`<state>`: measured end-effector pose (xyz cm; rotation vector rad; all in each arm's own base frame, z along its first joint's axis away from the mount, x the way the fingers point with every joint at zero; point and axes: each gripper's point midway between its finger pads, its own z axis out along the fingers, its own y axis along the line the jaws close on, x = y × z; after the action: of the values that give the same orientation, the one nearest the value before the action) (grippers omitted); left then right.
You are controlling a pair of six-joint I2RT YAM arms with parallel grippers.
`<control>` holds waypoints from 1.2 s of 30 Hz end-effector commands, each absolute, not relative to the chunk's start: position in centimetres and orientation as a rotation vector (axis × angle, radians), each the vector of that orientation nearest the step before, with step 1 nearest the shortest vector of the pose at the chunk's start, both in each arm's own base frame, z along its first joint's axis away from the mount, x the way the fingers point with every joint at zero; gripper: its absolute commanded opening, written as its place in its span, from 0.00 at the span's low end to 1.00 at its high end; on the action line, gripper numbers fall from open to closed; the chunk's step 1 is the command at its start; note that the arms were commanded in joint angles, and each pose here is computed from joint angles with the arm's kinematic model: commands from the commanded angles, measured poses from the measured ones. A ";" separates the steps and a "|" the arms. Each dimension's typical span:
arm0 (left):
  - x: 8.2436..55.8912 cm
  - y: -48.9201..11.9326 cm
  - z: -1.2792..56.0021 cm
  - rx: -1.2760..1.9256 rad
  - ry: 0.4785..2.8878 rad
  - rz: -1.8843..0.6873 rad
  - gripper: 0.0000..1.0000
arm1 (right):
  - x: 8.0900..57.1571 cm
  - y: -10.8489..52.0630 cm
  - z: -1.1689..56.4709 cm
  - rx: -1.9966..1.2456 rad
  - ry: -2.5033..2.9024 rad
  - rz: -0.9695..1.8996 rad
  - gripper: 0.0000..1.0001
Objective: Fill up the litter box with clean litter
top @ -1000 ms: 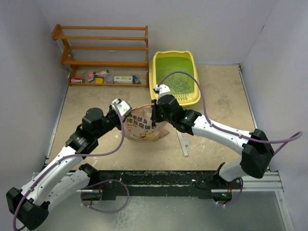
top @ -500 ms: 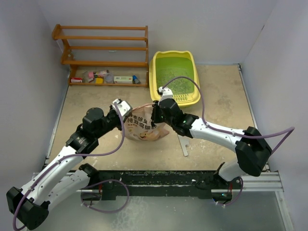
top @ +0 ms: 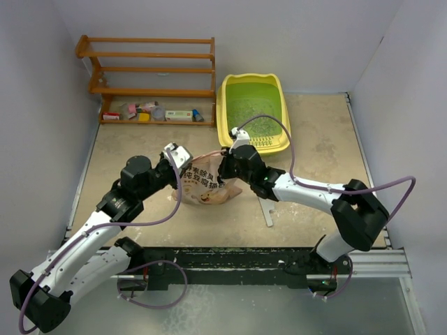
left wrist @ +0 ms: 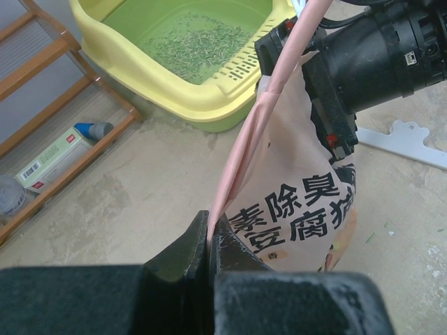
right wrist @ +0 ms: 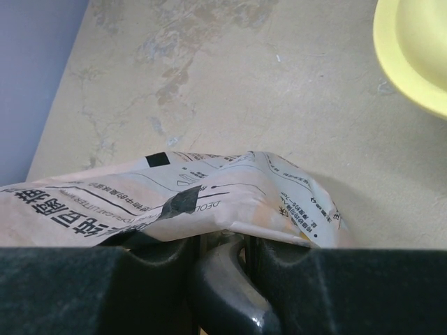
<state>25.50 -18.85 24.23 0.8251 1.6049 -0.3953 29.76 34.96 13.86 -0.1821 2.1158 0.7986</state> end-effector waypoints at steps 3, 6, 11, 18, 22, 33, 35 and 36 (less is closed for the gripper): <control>26.0 -19.5 28.0 0.783 1.492 -0.419 0.00 | 22.7 35.3 6.7 -0.217 2.436 0.943 0.00; 26.2 -19.5 27.6 0.785 1.510 -0.417 0.00 | 22.3 35.8 8.1 -0.188 2.417 1.018 0.00; 26.4 -19.5 27.2 0.788 1.534 -0.407 0.00 | 22.2 36.4 10.4 -0.101 2.366 1.138 0.00; 26.6 -19.0 27.3 0.765 1.539 -0.382 0.00 | 22.9 37.2 13.2 -0.008 2.257 1.299 0.00; 26.4 -18.7 27.5 0.756 1.532 -0.376 0.00 | 23.9 36.9 13.9 0.084 2.167 1.447 0.00; 26.2 -18.1 28.1 0.732 1.510 -0.358 0.00 | 25.4 34.7 14.7 0.168 2.026 1.602 0.00; 26.1 -17.9 28.2 0.725 1.506 -0.352 0.00 | 25.6 34.3 15.0 0.180 2.006 1.613 0.00; 26.1 -17.9 28.3 0.722 1.503 -0.349 0.00 | 25.7 34.1 15.2 0.182 2.000 1.616 0.00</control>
<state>25.10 -19.03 23.63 0.8444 1.6267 -0.4047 27.11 34.21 14.13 0.1671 2.0021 1.4672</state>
